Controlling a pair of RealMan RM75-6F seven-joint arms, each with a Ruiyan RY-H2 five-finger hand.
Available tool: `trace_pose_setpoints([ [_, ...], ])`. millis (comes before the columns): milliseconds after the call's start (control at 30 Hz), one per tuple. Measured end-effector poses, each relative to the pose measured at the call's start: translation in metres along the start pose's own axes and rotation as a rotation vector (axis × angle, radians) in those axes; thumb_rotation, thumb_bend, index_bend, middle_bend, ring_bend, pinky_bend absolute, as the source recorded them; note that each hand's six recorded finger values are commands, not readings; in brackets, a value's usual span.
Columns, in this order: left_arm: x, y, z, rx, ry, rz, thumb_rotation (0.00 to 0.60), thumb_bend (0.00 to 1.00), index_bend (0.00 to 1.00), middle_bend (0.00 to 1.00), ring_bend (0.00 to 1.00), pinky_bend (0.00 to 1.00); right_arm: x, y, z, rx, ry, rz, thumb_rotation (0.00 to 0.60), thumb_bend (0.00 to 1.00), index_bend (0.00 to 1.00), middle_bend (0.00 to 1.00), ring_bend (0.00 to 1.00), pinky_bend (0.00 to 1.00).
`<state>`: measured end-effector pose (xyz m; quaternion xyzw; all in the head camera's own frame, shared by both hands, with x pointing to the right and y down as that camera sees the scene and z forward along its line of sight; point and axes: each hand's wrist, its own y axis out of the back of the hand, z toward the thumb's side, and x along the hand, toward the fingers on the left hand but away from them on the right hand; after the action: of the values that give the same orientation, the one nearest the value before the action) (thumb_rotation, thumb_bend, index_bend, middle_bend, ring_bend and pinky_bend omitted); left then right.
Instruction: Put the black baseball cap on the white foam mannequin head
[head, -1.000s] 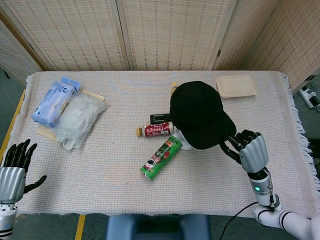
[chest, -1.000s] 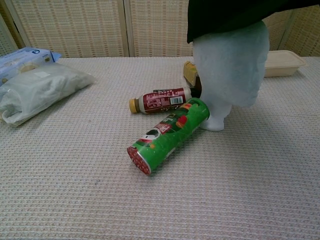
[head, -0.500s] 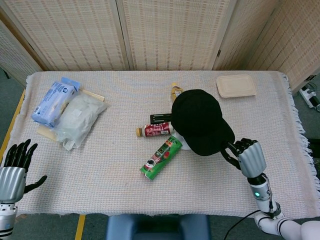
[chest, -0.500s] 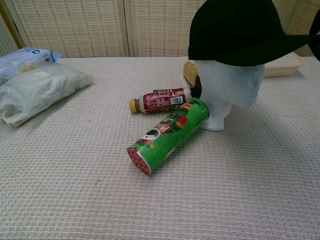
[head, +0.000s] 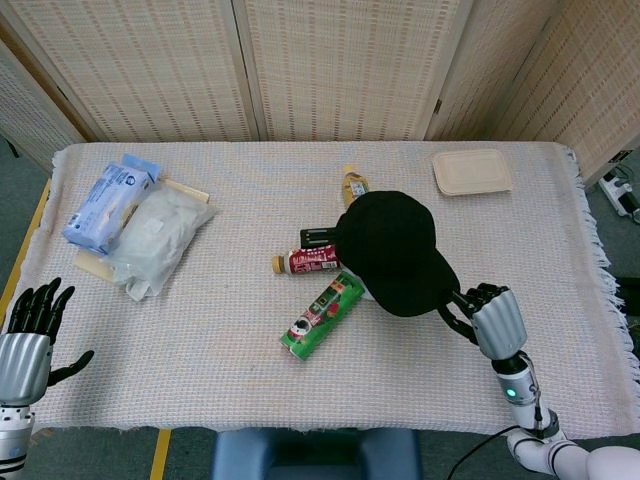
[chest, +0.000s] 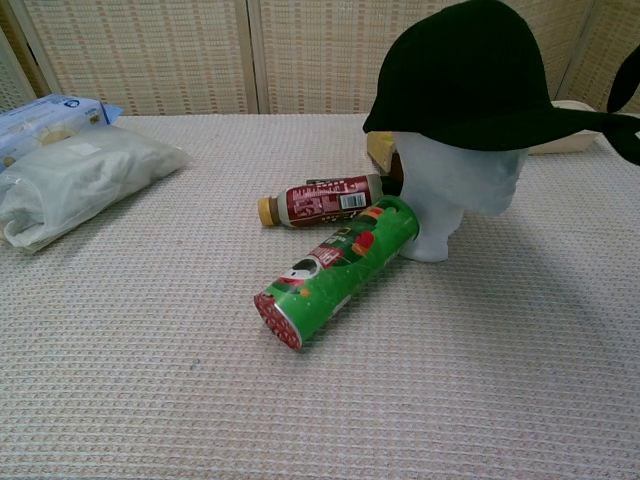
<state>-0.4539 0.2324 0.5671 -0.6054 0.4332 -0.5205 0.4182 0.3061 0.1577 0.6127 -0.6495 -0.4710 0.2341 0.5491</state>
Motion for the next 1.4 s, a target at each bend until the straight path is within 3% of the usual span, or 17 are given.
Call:
trace_pose_setpoints([
  [67, 0.0, 0.0, 0.0, -0.001, -0.001, -0.001, 0.6, 0.17, 0.0, 0.0, 0.0, 0.04, 0.002, 0.003, -0.003, 0.021, 0.001, 0.007, 0.6, 0.14, 0.09, 0.87, 1.0, 1.0],
  [167, 0.0, 0.0, 0.001, -0.002, -0.001, -0.002, 0.6, 0.17, 0.0, 0.0, 0.0, 0.04, 0.005, 0.007, -0.006, 0.045, 0.002, 0.016, 0.6, 0.09, 0.01, 0.81, 0.97, 1.0],
  [300, 0.0, -0.002, 0.001, -0.001, -0.003, -0.006, 0.6, 0.17, 0.0, 0.0, 0.0, 0.04, 0.01, 0.012, -0.01, 0.067, -0.003, 0.034, 0.6, 0.02, 0.0, 0.68, 0.86, 1.0],
  [567, 0.0, -0.001, 0.003, -0.013, -0.005, -0.01, 0.6, 0.17, 0.0, 0.0, 0.0, 0.04, 0.036, 0.037, -0.004, 0.148, -0.04, 0.098, 0.6, 0.0, 0.0, 0.43, 0.65, 0.95],
  [667, -0.001, -0.001, 0.003, -0.015, -0.006, -0.012, 0.6, 0.17, 0.0, 0.0, 0.0, 0.04, 0.046, 0.05, 0.0, 0.18, -0.076, 0.117, 0.6, 0.0, 0.0, 0.3, 0.51, 0.8],
  [833, -0.001, 0.0, 0.002, -0.023, -0.002, -0.019, 0.6, 0.17, 0.0, 0.0, 0.0, 0.04, 0.057, 0.074, -0.003, 0.226, -0.194, 0.186, 0.6, 0.0, 0.0, 0.1, 0.21, 0.44],
  [967, -0.001, -0.001, 0.002, -0.033, 0.001, -0.038, 0.6, 0.17, 0.0, 0.0, 0.0, 0.04, 0.062, 0.097, -0.014, 0.249, -0.361, 0.261, 0.6, 0.01, 0.0, 0.07, 0.12, 0.34],
  [1167, -0.003, 0.001, 0.001, -0.038, 0.008, -0.052, 0.6, 0.17, 0.01, 0.0, 0.0, 0.04, 0.09, 0.114, -0.043, 0.312, -0.583, 0.394, 0.6, 0.01, 0.0, 0.05, 0.07, 0.25],
  [1267, -0.003, 0.001, 0.001, -0.045, 0.008, -0.063, 0.6, 0.17, 0.01, 0.0, 0.0, 0.04, 0.096, 0.117, -0.047, 0.328, -0.601, 0.432, 0.6, 0.02, 0.0, 0.04, 0.06, 0.24],
  [1400, -0.004, -0.001, 0.003, -0.048, 0.002, -0.089, 0.6, 0.17, 0.01, 0.0, 0.0, 0.04, 0.096, 0.12, -0.042, 0.312, -0.58, 0.42, 0.6, 0.02, 0.0, 0.04, 0.06, 0.24],
])
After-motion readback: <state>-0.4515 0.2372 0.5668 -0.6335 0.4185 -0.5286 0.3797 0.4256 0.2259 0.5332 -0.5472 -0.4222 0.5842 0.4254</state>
